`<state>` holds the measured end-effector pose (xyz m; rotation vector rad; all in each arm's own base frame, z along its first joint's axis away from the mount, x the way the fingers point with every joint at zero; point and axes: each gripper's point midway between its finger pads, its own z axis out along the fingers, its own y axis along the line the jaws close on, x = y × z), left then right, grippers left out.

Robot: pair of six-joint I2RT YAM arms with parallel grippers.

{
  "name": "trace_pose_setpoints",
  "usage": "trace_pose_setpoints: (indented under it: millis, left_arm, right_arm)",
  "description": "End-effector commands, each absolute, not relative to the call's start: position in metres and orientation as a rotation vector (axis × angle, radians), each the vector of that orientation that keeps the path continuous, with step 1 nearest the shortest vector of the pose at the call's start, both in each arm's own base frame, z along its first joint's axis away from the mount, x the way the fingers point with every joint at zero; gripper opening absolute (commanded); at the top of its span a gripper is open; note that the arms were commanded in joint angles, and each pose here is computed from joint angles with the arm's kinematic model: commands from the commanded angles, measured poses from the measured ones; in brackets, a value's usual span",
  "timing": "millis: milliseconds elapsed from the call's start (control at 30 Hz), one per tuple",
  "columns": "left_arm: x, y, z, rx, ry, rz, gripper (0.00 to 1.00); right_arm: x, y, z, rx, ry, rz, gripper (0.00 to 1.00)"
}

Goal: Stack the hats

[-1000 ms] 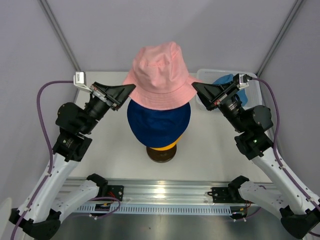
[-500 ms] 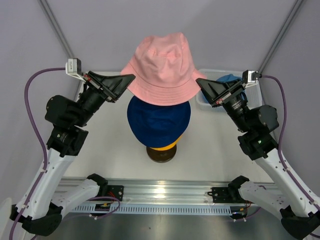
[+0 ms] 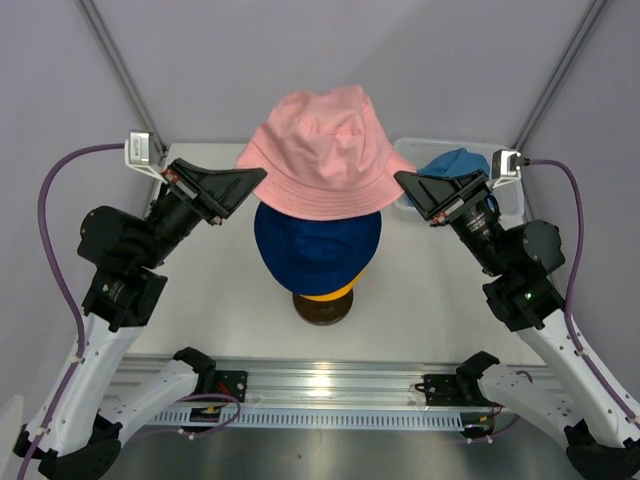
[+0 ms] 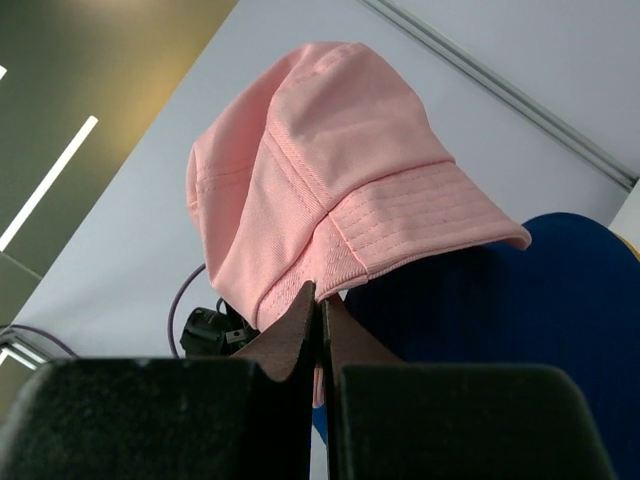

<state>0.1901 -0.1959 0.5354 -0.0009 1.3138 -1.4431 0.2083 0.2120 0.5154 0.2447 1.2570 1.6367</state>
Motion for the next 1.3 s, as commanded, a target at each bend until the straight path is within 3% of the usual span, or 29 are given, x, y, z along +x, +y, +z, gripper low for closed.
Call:
trace_pose_setpoints:
  millis: [0,367,733,1267]
  left_arm:
    - [0.17,-0.193,0.526,0.095,1.29,-1.418,0.01]
    - [0.141,-0.178,0.467,0.06,1.368,-1.416,0.03]
    - [0.128,-0.19,0.482,0.043,1.42,-1.598,0.04]
    - [0.118,-0.192,0.496,-0.036,1.435,-1.754,0.06]
  right_arm:
    - [0.198,0.209,0.509,0.2,1.259,1.618,0.0]
    - [0.165,0.22,0.473,0.053,1.405,1.667,0.0]
    - [0.159,0.211,0.531,0.13,1.317,1.765,0.0]
    - [0.15,0.208,0.556,0.168,1.298,1.852,0.0]
